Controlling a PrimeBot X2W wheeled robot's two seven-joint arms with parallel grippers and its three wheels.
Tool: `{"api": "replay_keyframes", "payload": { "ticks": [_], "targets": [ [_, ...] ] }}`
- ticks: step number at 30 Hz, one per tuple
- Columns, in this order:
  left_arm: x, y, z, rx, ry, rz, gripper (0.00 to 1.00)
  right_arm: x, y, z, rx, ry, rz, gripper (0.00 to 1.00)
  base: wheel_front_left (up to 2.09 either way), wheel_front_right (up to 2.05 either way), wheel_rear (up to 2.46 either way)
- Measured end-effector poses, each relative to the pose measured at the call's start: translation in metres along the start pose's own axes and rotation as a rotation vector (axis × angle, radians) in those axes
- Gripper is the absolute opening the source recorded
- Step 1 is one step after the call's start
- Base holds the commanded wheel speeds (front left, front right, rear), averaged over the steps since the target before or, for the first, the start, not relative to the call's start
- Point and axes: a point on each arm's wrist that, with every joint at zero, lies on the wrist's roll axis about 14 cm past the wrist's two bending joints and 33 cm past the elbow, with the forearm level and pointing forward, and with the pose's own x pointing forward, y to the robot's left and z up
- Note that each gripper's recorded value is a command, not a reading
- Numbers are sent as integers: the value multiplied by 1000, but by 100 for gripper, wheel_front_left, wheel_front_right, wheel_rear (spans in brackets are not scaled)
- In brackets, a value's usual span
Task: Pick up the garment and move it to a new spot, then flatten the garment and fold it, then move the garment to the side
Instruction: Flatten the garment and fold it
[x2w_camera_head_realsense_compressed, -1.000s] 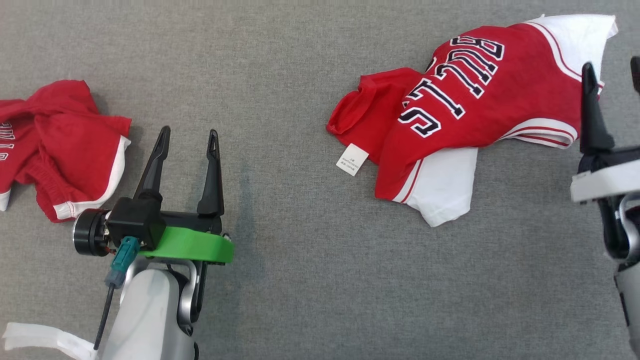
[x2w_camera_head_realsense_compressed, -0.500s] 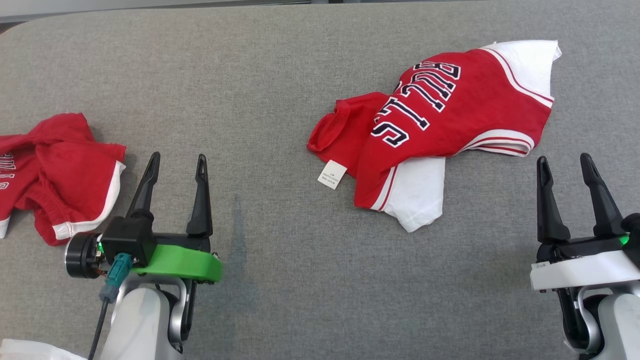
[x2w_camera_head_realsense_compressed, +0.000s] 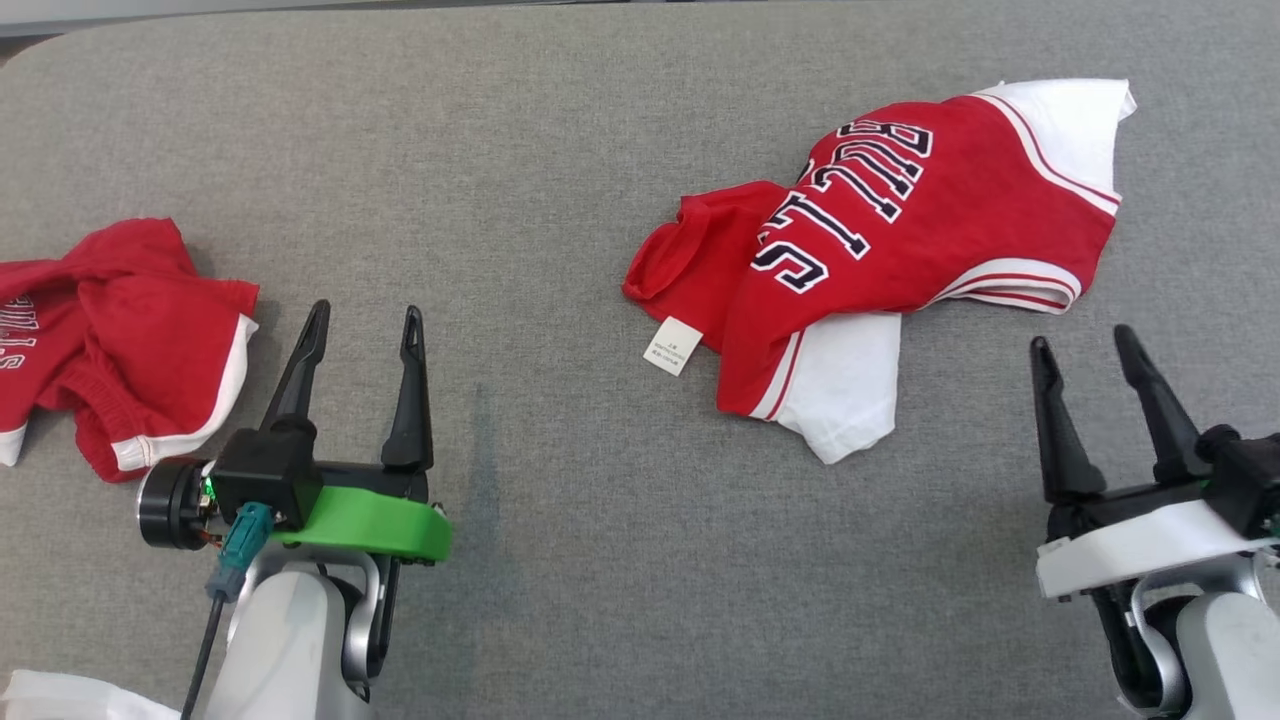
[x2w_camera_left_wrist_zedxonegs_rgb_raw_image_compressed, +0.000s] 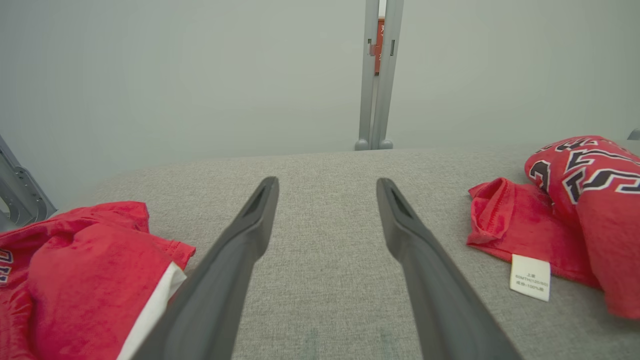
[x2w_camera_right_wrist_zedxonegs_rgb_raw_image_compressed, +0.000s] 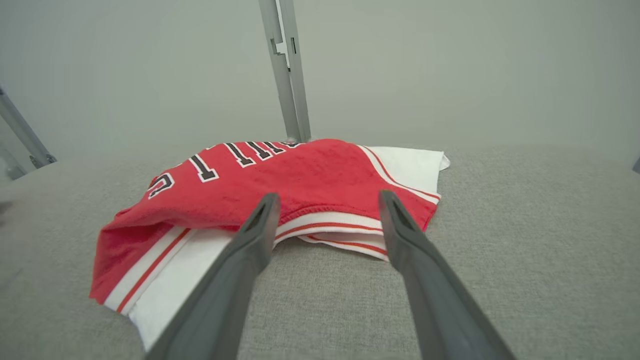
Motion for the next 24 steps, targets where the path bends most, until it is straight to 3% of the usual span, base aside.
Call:
{"api": "replay_keyframes", "payload": {
  "ticks": [13,14,16,24],
  "targets": [
    [9,5,-13,-4,25,9,100,18,60,-101,106,296,181,100,0,0,0],
    [8,6,-14,-3,30,14,100,20,63,-104,117,298,185,87,0,0,0],
    [7,9,-17,-1,36,23,100,23,66,-106,135,294,188,2,0,0,0],
    [10,6,-13,-6,24,20,100,25,56,-80,156,199,164,0,0,0,0]
  ]
}}
